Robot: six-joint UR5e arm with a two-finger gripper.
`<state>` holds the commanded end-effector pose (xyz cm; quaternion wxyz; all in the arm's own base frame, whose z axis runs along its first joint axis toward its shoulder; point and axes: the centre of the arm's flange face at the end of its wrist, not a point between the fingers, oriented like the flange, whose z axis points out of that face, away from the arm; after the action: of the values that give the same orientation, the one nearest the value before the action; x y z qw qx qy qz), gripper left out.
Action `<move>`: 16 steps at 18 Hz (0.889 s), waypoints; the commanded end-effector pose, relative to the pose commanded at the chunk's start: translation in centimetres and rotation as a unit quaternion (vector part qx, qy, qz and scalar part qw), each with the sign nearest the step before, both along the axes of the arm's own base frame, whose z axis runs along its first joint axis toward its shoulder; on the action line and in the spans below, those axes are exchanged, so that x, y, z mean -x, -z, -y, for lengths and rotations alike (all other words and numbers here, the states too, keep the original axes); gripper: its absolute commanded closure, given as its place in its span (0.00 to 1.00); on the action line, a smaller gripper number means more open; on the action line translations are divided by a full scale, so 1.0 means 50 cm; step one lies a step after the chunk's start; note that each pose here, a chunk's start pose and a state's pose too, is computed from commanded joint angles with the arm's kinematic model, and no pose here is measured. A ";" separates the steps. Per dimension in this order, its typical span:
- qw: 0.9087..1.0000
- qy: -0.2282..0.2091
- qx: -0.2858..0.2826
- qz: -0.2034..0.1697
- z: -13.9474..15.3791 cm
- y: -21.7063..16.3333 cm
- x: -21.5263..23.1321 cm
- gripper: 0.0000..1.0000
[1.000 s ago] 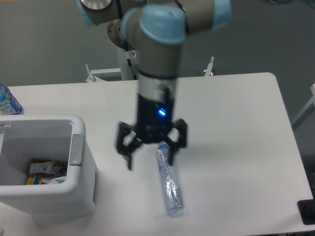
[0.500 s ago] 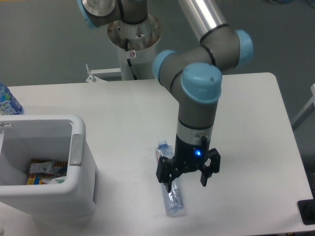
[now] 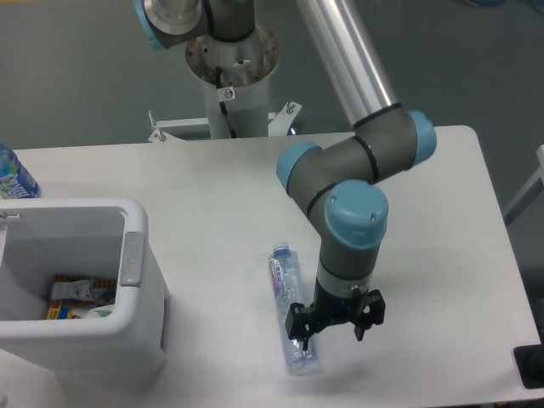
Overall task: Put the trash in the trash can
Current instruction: 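Move the open gripper over the clear plastic water bottle, then lower onto the bottle and close the gripper around it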
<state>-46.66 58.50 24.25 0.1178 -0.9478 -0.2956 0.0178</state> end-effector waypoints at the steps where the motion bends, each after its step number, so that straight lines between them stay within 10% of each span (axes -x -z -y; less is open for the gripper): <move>1: 1.000 0.001 0.005 -0.002 0.001 0.008 -0.002 0.00; 16: 0.998 0.028 0.055 -0.004 -0.051 0.102 -0.072 0.00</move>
<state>-43.04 61.03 19.12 0.0670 -0.9607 -0.2672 0.0342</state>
